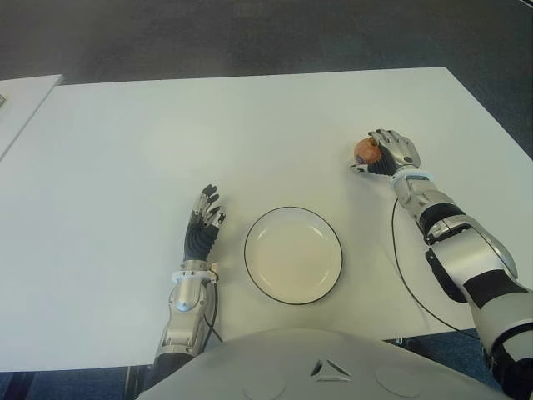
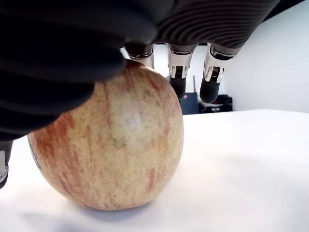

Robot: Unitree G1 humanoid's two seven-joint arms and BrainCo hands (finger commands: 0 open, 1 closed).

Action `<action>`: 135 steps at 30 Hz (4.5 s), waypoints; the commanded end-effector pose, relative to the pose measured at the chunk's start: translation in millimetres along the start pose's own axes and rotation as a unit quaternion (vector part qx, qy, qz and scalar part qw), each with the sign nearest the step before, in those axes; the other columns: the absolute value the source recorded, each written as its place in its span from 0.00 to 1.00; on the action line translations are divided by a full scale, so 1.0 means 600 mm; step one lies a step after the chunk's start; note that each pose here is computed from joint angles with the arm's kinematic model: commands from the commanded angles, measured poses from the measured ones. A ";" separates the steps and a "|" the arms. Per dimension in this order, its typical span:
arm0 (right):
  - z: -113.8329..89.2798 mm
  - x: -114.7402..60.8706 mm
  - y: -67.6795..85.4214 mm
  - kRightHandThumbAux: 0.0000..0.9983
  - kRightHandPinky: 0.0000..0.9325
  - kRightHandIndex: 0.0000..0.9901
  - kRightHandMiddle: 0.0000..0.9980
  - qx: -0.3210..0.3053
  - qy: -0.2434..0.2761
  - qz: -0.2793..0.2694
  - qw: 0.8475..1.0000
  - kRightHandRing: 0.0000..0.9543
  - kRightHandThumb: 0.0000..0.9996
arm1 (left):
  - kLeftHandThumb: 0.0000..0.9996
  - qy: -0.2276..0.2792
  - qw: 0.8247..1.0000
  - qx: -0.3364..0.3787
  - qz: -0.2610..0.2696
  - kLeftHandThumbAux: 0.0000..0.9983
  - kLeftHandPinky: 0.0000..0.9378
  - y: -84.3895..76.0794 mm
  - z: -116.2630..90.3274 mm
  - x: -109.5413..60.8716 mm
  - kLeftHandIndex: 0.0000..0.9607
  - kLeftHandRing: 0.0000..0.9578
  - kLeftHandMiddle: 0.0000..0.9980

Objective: Put the apples into the plate.

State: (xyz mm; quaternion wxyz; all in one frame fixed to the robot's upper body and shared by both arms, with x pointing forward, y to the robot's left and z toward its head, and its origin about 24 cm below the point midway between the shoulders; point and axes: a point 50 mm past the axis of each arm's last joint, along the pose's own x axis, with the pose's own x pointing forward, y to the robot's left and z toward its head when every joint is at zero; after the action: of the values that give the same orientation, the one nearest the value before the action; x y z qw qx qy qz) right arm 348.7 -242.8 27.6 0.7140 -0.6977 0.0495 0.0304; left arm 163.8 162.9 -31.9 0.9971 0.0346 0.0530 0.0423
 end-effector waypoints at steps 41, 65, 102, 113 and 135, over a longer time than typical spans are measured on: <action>0.032 -0.011 0.023 0.71 0.92 0.81 0.89 0.105 0.011 -0.068 0.992 0.90 0.65 | 0.09 0.099 0.995 0.002 0.013 0.61 0.24 -0.003 -0.058 -0.048 0.08 0.15 0.11; 0.034 -0.007 0.011 0.70 0.92 0.82 0.88 0.117 -0.002 -0.081 0.990 0.90 0.68 | 0.07 0.086 0.996 0.009 0.014 0.56 0.22 -0.005 -0.060 -0.039 0.08 0.13 0.11; 0.085 0.003 -0.109 0.68 0.94 0.86 0.89 0.151 -0.201 -0.219 0.943 0.92 0.83 | 0.07 0.081 0.997 0.006 0.012 0.55 0.21 -0.004 -0.065 -0.039 0.08 0.13 0.11; 0.152 -0.049 -0.085 0.67 0.92 0.87 0.88 0.122 -0.330 -0.211 0.912 0.92 0.90 | 0.06 0.079 0.997 0.014 0.008 0.53 0.20 -0.006 -0.063 -0.041 0.07 0.13 0.11; 0.218 -0.144 -0.059 0.72 0.94 0.88 0.88 0.084 -0.497 -0.183 0.844 0.92 0.81 | 0.07 0.074 0.997 0.011 0.011 0.50 0.21 -0.011 -0.062 -0.041 0.09 0.14 0.12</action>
State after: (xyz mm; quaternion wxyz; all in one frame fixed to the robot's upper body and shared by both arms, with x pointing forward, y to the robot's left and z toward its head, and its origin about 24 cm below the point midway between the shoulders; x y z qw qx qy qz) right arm 276.9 -113.5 76.3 0.7011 -0.5249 -0.4284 0.2224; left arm 164.9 158.1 -30.8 0.9976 0.0400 0.0101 0.0547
